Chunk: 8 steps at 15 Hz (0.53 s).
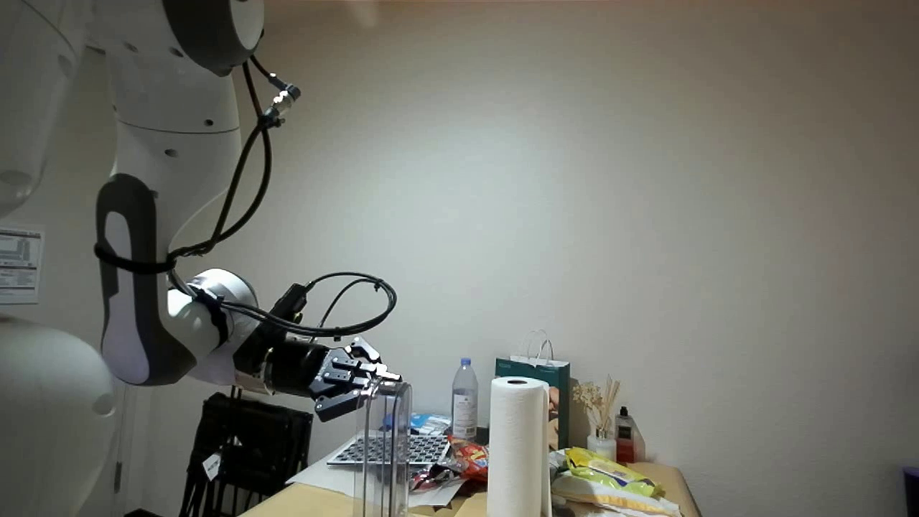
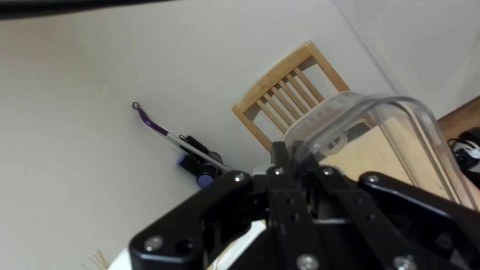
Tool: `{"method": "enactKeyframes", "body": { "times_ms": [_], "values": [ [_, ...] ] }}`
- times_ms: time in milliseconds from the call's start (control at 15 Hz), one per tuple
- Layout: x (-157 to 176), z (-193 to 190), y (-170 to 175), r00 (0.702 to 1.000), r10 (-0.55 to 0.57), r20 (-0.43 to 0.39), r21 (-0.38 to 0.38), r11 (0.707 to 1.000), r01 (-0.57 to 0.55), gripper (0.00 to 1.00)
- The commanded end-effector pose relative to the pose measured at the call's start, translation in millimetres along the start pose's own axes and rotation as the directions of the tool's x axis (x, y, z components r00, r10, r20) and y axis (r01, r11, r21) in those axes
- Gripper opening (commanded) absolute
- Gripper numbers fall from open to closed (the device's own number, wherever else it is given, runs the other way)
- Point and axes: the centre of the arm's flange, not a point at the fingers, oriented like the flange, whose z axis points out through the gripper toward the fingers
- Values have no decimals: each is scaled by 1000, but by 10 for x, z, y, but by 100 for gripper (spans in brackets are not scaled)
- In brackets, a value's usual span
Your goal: Pick up the bowl and pour it's contents in the bowl
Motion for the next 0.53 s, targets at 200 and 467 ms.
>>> {"method": "enactKeyframes", "body": {
  "times_ms": [200, 467],
  "values": [
    [-183, 418, 126, 984, 180, -13, 150, 973, -176, 2],
    [-427, 517, 368, 931, 350, 101, 71, 931, -358, 2]
  ]
}}
